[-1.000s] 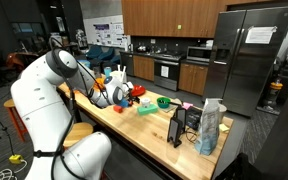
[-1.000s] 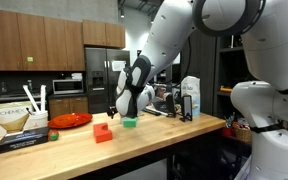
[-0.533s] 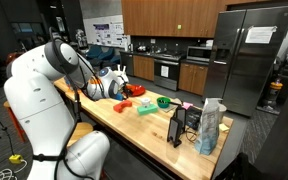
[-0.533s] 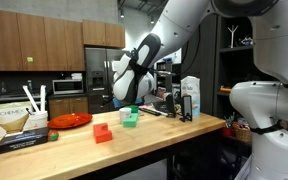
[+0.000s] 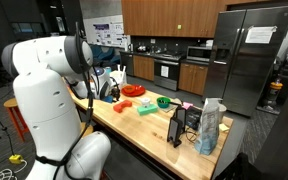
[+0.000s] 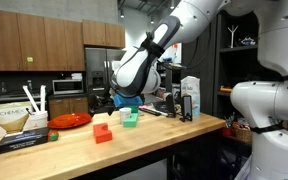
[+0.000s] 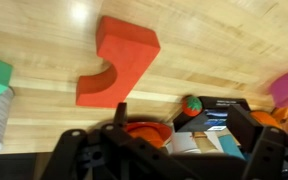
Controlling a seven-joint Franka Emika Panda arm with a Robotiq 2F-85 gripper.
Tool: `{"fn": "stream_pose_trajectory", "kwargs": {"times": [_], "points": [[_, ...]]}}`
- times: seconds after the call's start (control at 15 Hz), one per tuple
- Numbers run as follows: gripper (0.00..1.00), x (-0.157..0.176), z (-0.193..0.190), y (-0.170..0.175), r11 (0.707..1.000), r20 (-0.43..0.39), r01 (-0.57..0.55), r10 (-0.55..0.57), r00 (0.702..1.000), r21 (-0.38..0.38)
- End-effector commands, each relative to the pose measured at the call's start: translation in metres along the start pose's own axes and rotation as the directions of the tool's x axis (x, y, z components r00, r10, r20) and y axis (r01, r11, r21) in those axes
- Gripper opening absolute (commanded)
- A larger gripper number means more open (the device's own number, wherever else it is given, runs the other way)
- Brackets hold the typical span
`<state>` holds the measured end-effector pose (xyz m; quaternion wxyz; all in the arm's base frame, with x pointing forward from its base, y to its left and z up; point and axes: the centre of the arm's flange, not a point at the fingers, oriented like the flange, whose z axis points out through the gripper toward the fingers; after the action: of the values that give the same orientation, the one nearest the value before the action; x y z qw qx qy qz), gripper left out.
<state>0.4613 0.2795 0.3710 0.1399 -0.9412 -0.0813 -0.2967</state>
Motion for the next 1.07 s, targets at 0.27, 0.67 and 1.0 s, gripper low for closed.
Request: {"fn": "stream_pose_trajectory", "kwargs": {"times": [0.27, 0.67, 1.0], "points": [[1.0, -0.02, 0.012, 0.016, 0.987, 0.13, 0.001, -0.023, 0.991, 0.163], [1.0, -0.027, 0.041, 0.026, 0.99, 0.014, 0.086, -0.088, 0.996, 0.107], [1.0, -0.027, 0.054, 0.015, 0.988, 0.0, 0.118, -0.119, 0.993, 0.098]]}}
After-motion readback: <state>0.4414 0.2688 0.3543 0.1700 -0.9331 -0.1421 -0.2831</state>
